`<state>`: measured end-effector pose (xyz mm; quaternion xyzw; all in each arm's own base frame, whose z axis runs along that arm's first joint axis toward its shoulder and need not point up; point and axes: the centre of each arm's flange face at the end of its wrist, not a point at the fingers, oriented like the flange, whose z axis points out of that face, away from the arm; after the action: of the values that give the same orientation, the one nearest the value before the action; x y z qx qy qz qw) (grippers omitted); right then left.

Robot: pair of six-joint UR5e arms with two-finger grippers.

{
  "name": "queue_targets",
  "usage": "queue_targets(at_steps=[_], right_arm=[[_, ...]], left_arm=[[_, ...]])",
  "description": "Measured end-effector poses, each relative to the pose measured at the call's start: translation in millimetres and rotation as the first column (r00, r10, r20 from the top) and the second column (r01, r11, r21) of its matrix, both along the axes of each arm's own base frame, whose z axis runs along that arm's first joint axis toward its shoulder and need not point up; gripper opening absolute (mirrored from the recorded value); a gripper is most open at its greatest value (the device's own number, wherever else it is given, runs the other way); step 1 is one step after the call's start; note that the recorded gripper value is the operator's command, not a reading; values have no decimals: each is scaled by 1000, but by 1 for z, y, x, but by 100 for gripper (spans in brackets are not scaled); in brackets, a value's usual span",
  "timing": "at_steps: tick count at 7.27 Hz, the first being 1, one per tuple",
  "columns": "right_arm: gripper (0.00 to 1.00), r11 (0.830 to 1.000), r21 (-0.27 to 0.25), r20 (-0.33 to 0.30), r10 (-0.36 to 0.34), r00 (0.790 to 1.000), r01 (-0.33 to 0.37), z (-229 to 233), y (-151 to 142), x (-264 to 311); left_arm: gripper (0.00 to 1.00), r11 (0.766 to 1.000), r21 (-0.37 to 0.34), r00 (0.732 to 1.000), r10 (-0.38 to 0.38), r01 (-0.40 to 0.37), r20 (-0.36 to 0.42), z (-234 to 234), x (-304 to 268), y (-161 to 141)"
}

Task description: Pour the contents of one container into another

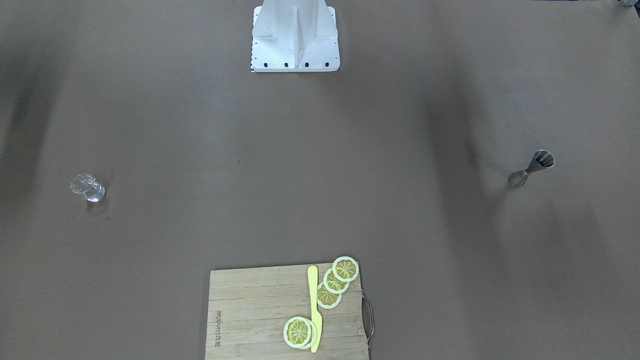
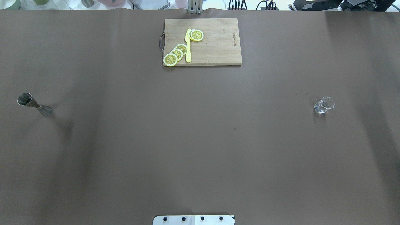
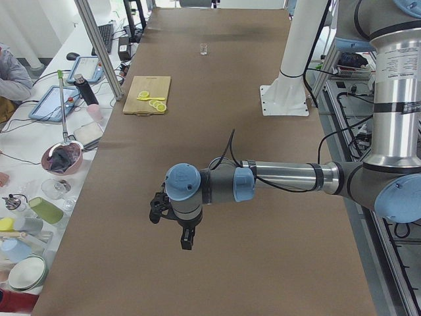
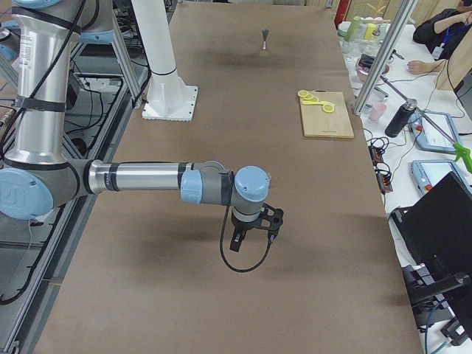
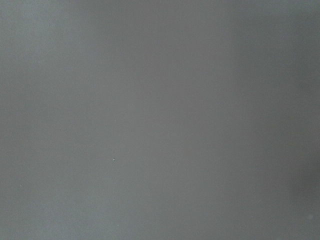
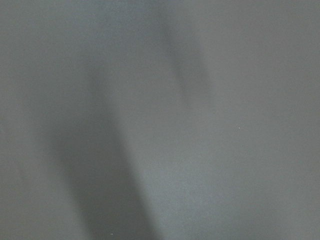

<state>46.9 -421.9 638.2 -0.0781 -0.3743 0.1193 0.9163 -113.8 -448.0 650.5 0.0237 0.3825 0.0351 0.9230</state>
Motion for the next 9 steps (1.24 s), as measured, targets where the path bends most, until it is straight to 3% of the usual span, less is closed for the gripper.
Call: queue_targets(at_steps=[9], right_arm=[[100, 1000, 4, 1, -1, 1000, 1, -1, -3, 0]], left_arm=[[99, 1000, -9, 1000, -3, 3, -1, 3, 1, -1]])
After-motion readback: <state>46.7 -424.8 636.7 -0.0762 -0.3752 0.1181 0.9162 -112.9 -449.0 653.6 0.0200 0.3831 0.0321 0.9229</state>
